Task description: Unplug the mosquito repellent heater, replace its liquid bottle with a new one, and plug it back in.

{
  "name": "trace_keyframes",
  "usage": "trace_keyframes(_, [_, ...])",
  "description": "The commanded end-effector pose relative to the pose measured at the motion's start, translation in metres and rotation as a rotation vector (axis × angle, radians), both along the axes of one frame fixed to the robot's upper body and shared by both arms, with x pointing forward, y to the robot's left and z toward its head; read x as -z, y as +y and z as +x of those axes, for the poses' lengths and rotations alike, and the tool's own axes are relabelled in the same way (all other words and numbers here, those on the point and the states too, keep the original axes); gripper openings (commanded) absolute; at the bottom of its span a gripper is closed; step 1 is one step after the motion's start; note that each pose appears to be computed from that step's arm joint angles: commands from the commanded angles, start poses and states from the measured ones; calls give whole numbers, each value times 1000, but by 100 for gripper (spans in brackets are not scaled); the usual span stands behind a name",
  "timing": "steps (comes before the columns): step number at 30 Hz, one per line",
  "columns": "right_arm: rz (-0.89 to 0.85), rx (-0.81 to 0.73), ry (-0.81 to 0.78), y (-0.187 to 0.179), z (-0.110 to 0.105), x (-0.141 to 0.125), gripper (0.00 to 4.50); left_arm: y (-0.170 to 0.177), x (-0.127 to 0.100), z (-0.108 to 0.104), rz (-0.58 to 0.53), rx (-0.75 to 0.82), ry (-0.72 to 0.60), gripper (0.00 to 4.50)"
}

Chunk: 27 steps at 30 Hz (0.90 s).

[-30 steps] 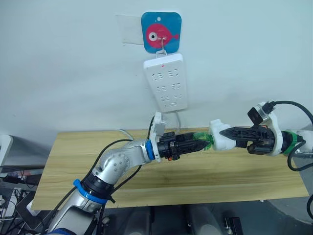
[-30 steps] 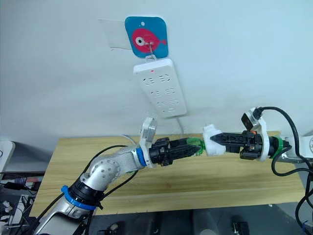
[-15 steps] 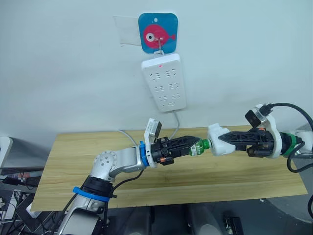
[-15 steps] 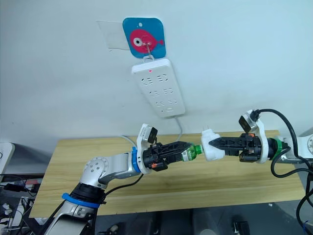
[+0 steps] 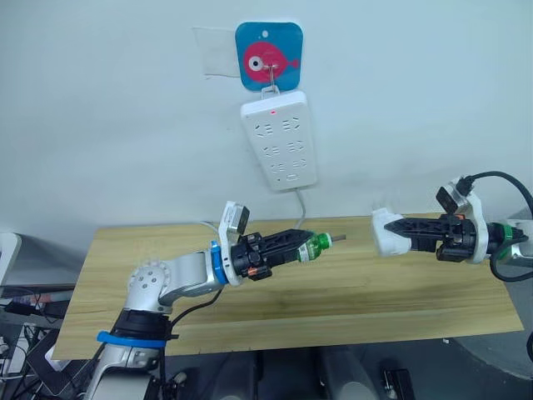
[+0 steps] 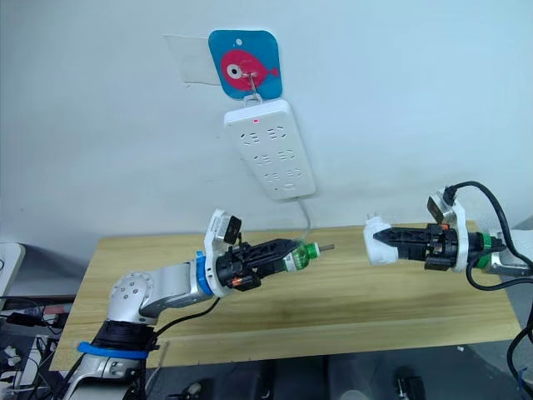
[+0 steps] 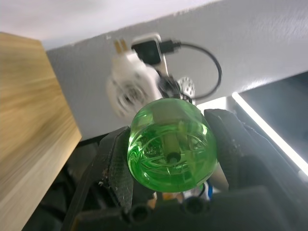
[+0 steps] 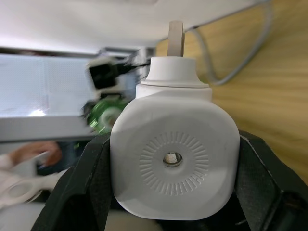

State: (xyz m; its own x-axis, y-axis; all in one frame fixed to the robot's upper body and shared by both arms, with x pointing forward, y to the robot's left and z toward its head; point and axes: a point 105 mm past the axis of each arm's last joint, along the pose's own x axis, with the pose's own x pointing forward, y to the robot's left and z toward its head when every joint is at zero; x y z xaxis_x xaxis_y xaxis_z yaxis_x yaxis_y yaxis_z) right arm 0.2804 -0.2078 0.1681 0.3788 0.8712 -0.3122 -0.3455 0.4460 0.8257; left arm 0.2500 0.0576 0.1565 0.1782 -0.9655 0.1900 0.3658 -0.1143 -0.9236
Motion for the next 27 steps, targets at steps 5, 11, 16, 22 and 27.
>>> trace_keyframes(5, [-603, 153, -196, -43, 33, 40, 300, -2, -29, -7, 5, -23, -300, 227])
trace_keyframes(11, [-1100, 135, -272, -95, 40, 67, 300, -13, -28, -11, -19, -46, -362, 227])
trace_keyframes(16, [-1103, 194, -171, -114, 33, 88, 300, -12, -22, -14, -7, -44, -374, 227])
trace_keyframes(22, [-1056, 227, -108, -116, 33, 101, 300, -10, -16, -16, 12, -29, -383, 227])
trace_keyframes(27, [-1082, 248, -88, -121, 32, 105, 300, -9, -15, -19, 20, -21, -388, 227])
